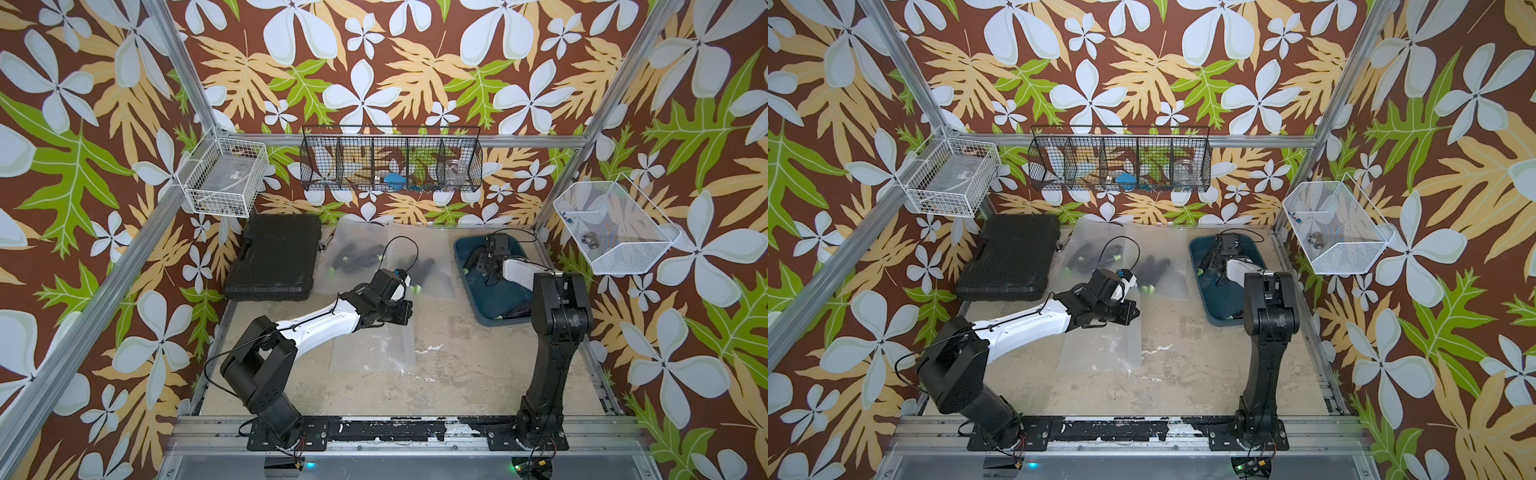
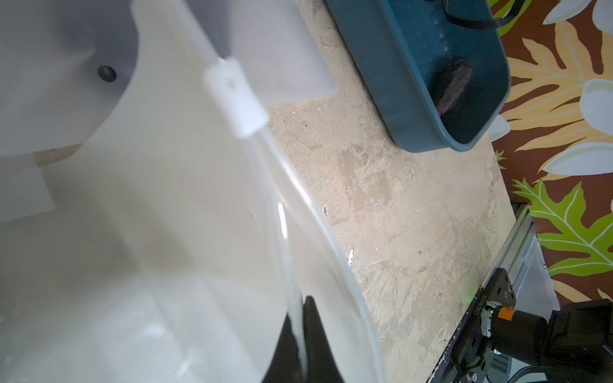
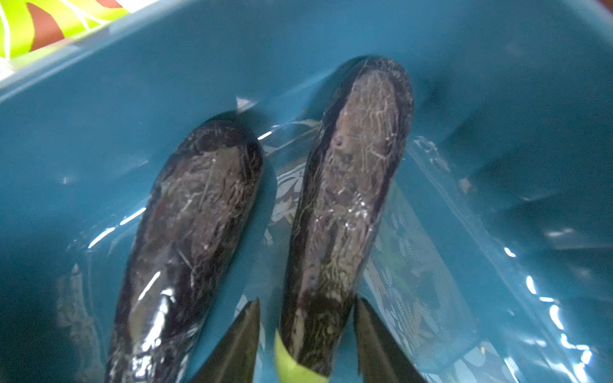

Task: Place the eggplant in a zip-top bag and seal the zipper
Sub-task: Pick up the eggplant from the basket.

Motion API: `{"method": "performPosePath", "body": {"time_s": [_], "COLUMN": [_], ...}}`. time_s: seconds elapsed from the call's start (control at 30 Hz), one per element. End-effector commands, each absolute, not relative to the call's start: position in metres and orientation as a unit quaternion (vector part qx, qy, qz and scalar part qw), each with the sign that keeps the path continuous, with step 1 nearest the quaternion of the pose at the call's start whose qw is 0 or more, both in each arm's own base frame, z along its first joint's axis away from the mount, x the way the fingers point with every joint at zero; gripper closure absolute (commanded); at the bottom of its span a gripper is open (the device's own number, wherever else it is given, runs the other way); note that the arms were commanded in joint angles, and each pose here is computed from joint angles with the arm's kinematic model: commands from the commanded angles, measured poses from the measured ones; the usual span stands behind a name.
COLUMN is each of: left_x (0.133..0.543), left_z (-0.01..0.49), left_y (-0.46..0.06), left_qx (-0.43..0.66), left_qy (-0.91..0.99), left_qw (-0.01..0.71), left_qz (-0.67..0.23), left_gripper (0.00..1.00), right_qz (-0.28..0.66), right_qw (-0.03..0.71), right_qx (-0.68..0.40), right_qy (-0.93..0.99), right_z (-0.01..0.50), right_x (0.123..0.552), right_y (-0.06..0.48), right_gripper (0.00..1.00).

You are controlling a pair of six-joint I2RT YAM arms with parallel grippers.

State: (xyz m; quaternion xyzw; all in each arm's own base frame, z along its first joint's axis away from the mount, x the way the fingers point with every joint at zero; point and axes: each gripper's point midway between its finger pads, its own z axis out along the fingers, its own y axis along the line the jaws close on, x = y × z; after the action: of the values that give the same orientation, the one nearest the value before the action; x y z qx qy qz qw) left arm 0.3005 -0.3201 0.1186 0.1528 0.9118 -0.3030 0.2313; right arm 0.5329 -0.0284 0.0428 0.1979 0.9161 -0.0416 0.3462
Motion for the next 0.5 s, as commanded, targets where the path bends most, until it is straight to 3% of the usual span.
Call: {"method": "performPosePath", "body": {"time_s": [0.0, 0.13, 0.47], "left_x": [0.303, 0.304, 0.313], "left_z": [0.121, 0.120, 0.113], "left_y": [-0.321, -0.320, -0.313], "left_qx": [0.155, 0.155, 0.143], "left_qy": [0.908, 0.908, 0.911], "left_qw": [0.235, 0.235, 0.239], "left_qz": [-0.311, -0.311, -0.304], "left_gripper": [1.00, 1.00, 1.00], "right_qz": [-0.031, -0.012, 0.044], "right_qw": [0.338, 0.344, 0.362], "right_qx": [0.202, 0.199, 0.162], "right_qy": [0.919, 0.917, 0.917], "right_z": [0.039, 0.048, 0.117], "right_x": [0.530, 0.517, 0.450], "right_y": [-0.028, -0.022, 0.017], "right_gripper": [0.65, 0.80, 0.85]}}
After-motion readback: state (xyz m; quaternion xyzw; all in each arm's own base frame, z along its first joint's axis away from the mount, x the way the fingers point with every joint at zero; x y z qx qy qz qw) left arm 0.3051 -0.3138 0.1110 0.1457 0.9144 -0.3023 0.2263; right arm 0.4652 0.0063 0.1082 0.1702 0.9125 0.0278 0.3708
